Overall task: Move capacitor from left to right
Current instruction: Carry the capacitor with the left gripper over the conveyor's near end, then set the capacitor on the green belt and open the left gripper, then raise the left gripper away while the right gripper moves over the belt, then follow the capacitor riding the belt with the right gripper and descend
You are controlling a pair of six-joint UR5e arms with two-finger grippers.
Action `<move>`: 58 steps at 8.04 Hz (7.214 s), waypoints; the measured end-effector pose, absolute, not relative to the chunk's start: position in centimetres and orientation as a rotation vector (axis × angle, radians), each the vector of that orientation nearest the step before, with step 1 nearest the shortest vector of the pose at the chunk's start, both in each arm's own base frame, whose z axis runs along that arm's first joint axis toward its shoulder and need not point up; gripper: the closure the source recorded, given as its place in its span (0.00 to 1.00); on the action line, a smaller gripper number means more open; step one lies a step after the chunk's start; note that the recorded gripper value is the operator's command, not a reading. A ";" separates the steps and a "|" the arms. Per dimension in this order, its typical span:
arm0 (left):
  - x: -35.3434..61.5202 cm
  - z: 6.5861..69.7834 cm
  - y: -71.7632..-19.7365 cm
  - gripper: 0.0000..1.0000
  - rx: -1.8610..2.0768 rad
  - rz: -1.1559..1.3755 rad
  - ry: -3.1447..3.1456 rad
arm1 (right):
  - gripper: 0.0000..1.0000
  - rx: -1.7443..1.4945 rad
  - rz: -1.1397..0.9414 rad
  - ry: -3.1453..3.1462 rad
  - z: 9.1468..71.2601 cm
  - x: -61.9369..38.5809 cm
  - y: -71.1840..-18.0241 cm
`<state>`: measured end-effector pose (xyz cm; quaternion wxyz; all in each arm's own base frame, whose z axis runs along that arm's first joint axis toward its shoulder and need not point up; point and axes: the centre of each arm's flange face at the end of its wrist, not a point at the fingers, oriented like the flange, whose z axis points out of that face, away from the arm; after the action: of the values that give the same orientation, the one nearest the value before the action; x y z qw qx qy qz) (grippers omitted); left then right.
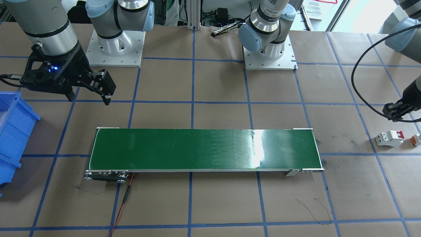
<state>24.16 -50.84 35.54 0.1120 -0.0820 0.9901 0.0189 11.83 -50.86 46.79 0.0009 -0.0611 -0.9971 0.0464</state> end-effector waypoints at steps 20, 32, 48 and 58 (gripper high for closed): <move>-4.4 24.6 -58.6 0.13 -0.439 0.141 3.103 | 0.00 -0.192 0.139 -3.128 46.7 11.8 -50.8; -3.1 41.9 -62.1 0.00 -0.471 0.265 3.099 | 0.00 -0.149 0.070 -3.174 44.7 12.3 -51.3; 3.9 56.5 -53.8 0.00 -0.651 -0.145 3.013 | 0.01 0.066 -0.020 -3.272 35.2 13.2 -55.0; -1.7 52.3 -54.4 0.00 -0.491 -0.087 3.053 | 0.06 -0.078 -0.008 -3.274 30.2 16.5 -56.0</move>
<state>-1.73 -54.37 52.28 0.0239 -0.1587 0.9866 -0.0280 16.47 -55.98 30.18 -0.0665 -0.0238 -0.9975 -0.0023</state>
